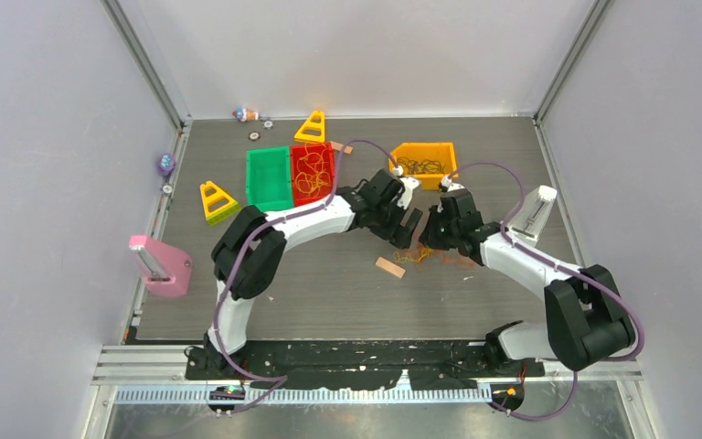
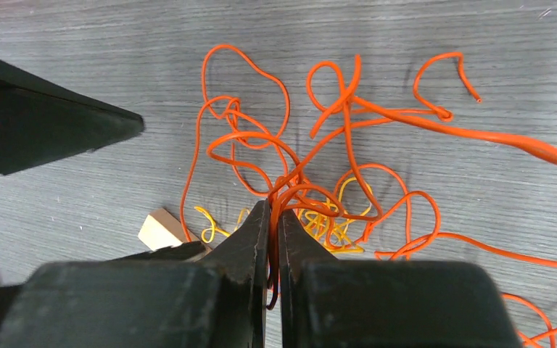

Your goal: Untangle the cables

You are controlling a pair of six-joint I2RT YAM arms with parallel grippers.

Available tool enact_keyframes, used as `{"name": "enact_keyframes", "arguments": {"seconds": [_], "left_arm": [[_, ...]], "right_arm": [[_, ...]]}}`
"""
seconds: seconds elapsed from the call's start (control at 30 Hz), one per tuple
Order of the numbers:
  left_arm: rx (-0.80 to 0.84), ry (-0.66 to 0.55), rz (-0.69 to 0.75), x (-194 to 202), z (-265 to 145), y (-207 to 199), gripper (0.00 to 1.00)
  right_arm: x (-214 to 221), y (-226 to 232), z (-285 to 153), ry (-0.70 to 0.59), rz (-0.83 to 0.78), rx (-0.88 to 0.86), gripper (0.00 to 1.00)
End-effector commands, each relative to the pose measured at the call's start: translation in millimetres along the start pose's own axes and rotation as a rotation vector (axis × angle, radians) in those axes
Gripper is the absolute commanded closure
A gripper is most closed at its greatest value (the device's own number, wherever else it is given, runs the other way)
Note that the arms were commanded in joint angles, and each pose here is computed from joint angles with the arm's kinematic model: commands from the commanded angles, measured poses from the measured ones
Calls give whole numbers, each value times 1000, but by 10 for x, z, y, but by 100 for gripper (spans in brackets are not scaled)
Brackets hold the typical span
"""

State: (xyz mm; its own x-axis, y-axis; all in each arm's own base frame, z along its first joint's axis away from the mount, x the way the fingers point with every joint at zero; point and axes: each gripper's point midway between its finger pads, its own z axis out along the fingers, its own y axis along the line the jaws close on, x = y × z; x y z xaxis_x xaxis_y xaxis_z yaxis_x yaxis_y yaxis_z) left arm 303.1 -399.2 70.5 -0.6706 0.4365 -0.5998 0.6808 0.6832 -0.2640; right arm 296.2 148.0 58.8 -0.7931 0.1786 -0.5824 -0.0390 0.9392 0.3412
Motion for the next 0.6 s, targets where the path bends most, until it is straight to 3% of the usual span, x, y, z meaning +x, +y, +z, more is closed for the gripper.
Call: {"name": "enact_keyframes", "arguments": {"seconds": [0.0,0.13,0.2,0.23,0.37,0.5,0.57], "left_arm": [[-68,124,-11,200,97,34,23],[-135,162,11,250,231,64,31],[-151,180,11,281,311,94,35],[-160,188,9,296,344,115,40],[-168,224,8,377,471,154,67],[-157,246,9,432,526,151,95],[-151,205,20,339,478,136,100]], "right_arm": [[-258,61,-95,-116,29,-14,95],[-307,-27,-160,-172,51,26,87],[-338,-66,-216,-202,58,42,70],[-370,-68,-262,-224,63,43,57],[-393,-235,-369,-269,89,111,28],[-361,-379,-372,-250,95,169,21],[-326,-449,-336,-216,89,200,18]]}}
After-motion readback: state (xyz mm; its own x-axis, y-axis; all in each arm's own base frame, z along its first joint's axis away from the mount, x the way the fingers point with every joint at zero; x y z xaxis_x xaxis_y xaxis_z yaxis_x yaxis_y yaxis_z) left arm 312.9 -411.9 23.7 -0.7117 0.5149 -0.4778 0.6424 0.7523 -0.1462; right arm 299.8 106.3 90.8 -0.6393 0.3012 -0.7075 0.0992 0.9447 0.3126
